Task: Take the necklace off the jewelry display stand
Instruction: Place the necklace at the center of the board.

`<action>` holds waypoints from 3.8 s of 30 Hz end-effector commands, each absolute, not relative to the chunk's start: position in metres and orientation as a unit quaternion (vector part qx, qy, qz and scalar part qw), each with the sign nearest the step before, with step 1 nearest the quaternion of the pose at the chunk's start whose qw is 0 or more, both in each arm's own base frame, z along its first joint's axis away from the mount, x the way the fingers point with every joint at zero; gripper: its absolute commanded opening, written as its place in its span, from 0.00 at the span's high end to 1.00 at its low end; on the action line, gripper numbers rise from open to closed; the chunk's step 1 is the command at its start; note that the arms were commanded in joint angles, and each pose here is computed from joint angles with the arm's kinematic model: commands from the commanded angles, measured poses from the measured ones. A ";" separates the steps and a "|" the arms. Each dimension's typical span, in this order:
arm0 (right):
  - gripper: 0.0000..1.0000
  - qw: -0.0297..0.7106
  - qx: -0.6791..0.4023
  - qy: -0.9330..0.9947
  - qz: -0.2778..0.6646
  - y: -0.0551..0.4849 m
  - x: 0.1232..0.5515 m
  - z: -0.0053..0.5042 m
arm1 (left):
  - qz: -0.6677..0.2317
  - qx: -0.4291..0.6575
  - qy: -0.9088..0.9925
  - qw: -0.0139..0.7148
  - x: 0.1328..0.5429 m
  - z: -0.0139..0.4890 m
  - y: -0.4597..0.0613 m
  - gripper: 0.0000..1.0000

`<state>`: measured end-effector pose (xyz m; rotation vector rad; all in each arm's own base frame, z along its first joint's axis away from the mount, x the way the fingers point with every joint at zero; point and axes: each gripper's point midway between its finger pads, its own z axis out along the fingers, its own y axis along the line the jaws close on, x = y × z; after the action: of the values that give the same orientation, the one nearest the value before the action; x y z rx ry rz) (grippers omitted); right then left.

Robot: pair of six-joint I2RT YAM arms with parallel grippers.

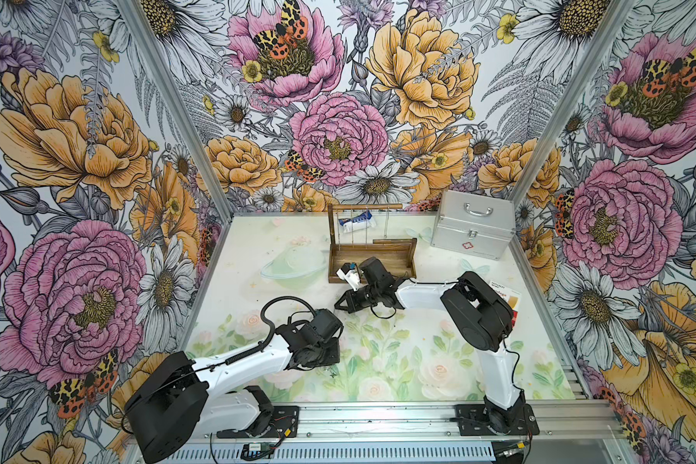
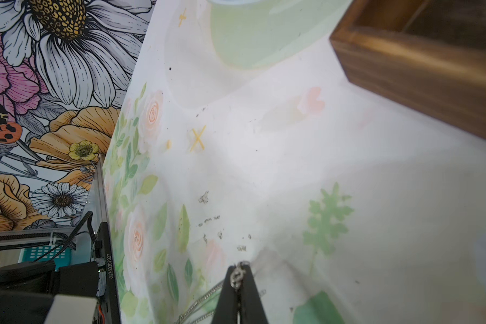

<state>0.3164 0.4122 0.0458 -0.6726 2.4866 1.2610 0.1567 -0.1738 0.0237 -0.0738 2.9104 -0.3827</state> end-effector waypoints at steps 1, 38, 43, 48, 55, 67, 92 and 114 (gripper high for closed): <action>1.00 0.142 -0.227 0.855 0.445 0.416 0.326 0.048 | -0.130 -0.034 0.984 0.114 0.161 0.024 -0.174 0.84; 1.00 0.124 -0.197 0.873 0.429 0.414 0.346 0.025 | -0.129 -0.042 0.986 0.093 0.144 0.011 -0.164 0.88; 1.00 0.123 -0.193 0.876 0.425 0.412 0.347 0.022 | -0.126 -0.041 0.987 0.093 0.144 0.010 -0.164 0.88; 1.00 0.124 -0.193 0.876 0.424 0.412 0.348 0.022 | -0.127 -0.043 0.986 0.095 0.144 0.010 -0.163 0.88; 0.98 0.124 -0.192 0.877 0.422 0.412 0.348 0.022 | -0.127 -0.045 0.986 0.096 0.144 0.010 -0.162 0.88; 0.89 0.124 -0.184 0.879 0.421 0.409 0.352 0.021 | -0.126 -0.045 0.986 0.097 0.143 0.009 -0.161 0.87; 0.83 0.215 -0.196 0.867 0.405 0.390 0.360 0.058 | -0.133 -0.047 0.985 0.103 0.146 0.013 -0.163 0.79; 0.73 0.554 0.018 0.793 0.252 0.198 0.368 0.161 | -0.248 0.040 0.946 0.206 0.198 0.126 -0.236 0.34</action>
<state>0.3559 0.2333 0.1317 -0.1213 2.0204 0.6889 0.1931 -0.2262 0.1056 0.0231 2.6972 -0.6501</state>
